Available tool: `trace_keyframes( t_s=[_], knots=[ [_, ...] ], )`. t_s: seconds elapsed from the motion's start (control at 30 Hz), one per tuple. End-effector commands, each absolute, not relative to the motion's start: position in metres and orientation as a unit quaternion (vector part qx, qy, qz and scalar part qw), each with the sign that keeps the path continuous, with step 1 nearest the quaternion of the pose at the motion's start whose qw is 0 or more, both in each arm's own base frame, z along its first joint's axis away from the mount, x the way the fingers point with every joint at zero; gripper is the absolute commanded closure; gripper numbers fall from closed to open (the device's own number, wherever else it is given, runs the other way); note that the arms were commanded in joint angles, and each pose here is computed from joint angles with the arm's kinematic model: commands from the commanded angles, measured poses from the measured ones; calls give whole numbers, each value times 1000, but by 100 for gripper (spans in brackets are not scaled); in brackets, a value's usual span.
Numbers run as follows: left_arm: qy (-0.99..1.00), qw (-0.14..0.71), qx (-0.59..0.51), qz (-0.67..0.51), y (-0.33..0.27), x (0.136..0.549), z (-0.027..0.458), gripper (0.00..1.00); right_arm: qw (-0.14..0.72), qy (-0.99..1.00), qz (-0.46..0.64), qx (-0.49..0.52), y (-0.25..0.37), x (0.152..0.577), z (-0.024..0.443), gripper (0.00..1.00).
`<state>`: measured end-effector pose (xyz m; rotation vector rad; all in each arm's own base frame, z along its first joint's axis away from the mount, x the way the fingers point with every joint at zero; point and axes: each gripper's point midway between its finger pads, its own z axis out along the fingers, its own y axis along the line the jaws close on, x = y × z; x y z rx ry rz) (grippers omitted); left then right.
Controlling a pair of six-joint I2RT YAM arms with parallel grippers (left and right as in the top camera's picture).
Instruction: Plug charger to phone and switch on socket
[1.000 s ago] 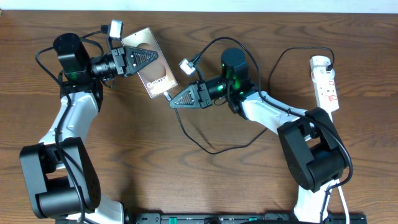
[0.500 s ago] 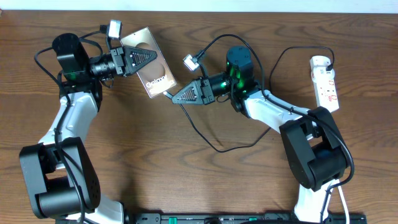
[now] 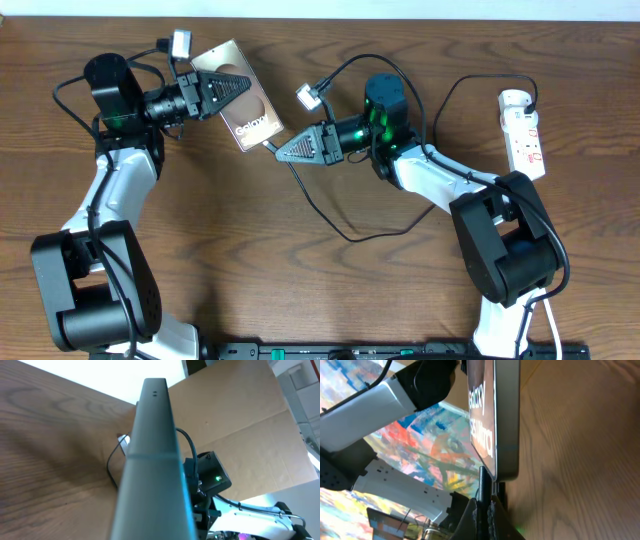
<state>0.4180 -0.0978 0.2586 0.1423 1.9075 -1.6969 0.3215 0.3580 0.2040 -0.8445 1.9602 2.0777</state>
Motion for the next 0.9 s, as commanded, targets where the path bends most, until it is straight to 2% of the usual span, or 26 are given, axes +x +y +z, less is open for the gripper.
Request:
trace_keyframes(
  t_s=[0.0, 0.87],
  knots=[
    [711, 286, 77, -638, -112, 415, 263, 93, 119, 667, 688, -259, 366, 338, 207, 99],
    [716, 281, 56, -637, -123, 420, 261, 93, 147, 686, 680, -215, 372, 354, 205, 99]
  ],
)
